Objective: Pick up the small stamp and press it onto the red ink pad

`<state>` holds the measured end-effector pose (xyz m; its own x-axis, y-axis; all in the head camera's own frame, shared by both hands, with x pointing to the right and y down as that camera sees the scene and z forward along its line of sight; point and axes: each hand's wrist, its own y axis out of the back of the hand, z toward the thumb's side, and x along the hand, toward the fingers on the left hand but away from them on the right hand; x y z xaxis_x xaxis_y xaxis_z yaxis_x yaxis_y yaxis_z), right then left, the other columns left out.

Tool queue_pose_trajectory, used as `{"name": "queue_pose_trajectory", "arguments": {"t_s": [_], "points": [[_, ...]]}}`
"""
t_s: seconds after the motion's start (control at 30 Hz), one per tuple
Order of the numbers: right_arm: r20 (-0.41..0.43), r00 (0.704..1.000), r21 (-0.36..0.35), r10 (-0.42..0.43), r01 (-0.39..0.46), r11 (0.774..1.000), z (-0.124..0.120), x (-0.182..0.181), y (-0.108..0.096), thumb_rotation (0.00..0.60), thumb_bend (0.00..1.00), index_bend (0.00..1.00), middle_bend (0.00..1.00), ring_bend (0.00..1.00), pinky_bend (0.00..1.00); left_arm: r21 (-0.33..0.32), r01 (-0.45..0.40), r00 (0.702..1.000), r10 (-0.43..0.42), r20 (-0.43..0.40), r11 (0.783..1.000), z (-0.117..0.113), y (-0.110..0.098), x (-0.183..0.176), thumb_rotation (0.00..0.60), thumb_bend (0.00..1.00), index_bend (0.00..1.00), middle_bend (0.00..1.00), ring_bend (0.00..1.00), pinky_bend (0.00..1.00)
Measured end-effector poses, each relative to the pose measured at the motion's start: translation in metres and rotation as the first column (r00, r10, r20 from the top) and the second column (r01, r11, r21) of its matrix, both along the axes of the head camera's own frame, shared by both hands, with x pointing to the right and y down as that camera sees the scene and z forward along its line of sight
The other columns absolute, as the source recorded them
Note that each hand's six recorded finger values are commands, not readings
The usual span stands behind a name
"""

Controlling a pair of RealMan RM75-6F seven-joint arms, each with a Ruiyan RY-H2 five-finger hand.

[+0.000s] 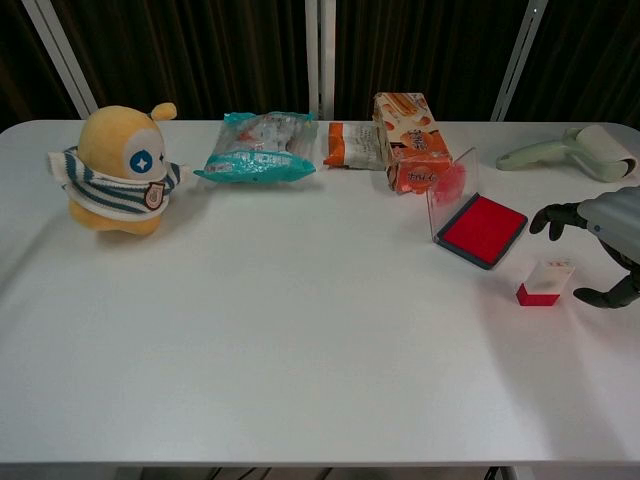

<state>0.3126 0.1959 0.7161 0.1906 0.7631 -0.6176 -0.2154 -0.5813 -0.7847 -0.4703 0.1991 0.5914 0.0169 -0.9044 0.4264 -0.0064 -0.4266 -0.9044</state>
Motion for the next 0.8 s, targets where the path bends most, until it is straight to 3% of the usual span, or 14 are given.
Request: {"name": "queue_pose_trajectory", "arguments": {"t_s": [0.37, 0.8], "points": [[0.028, 0.999, 0.004, 0.020, -0.020, 1.000, 0.014, -0.008, 0.003, 0.600, 0.22, 0.42, 0.42, 0.72, 0.93, -0.010, -0.005, 1.000, 0.005, 0.005, 1.000, -0.002, 0.000, 0.000, 0.341, 0.10, 0.06, 0.16, 0.12, 0.20], [0.025, 1.000, 0.021, 0.017, -0.017, 1.000, 0.015, -0.012, 0.005, 0.600, 0.22, 0.46, 0.45, 0.73, 0.93, -0.011, -0.005, 1.000, 0.005, -0.007, 1.000, -0.002, 0.001, -0.001, 0.343, 0.10, 0.05, 0.16, 0.12, 0.20]]}}
